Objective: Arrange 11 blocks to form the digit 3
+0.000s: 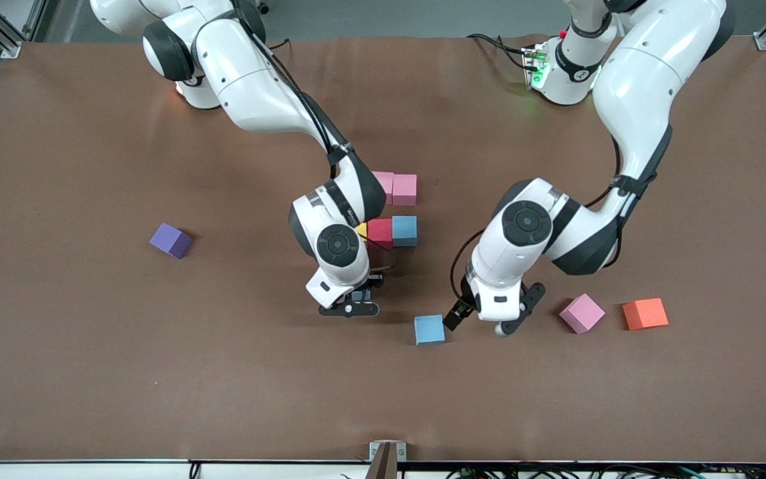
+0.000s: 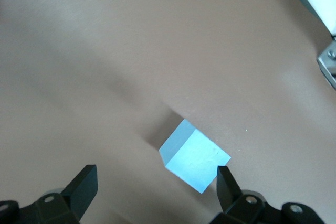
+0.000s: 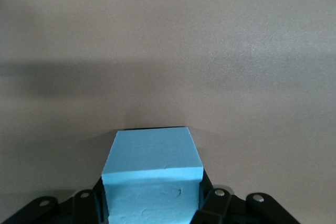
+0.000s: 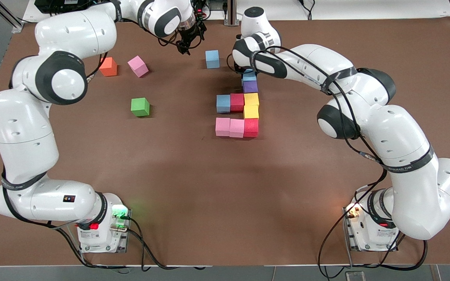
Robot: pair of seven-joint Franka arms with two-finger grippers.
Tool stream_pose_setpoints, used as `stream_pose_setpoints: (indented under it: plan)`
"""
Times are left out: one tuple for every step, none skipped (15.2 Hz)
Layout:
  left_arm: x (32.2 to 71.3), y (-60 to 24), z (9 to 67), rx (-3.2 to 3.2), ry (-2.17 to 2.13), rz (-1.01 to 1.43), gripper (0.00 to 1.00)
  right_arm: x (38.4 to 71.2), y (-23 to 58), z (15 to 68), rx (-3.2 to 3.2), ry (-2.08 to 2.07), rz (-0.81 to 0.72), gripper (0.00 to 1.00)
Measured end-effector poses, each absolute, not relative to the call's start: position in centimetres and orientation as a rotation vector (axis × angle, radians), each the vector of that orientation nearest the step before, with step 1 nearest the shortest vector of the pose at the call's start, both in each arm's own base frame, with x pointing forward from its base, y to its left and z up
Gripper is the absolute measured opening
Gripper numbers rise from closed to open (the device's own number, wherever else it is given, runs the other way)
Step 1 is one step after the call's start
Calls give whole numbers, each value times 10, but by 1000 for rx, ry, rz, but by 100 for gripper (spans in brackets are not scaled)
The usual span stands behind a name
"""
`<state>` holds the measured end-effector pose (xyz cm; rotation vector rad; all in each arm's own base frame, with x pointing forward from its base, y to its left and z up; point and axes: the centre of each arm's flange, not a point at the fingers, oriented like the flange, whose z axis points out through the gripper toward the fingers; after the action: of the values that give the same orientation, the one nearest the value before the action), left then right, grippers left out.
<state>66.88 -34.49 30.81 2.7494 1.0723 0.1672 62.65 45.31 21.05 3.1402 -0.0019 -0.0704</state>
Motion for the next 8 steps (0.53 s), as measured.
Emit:
stream_pose_setpoints:
  plan:
    - [674,-343,304,2771,1004,169,100,626,453,210,3139,-2,-73,63]
    - [679,-342,299,2792,934,170,100,626,453,210,3138,-2,-77,63]
    - [683,-341,293,2812,869,166,100,626,453,210,3137,-3,-81,61]
    - [686,-341,287,2826,818,162,100,626,453,210,3136,-3,-83,61]
    - [688,-342,281,2838,770,158,100,625,453,209,3136,-4,-83,61]
    - [690,-344,277,2849,716,157,100,626,453,209,3135,-4,-83,61]
    - [691,-348,272,2859,661,156,100,626,453,209,3135,-4,-83,61]
    - [691,-352,268,2866,616,154,100,626,453,209,3135,-5,-83,61]
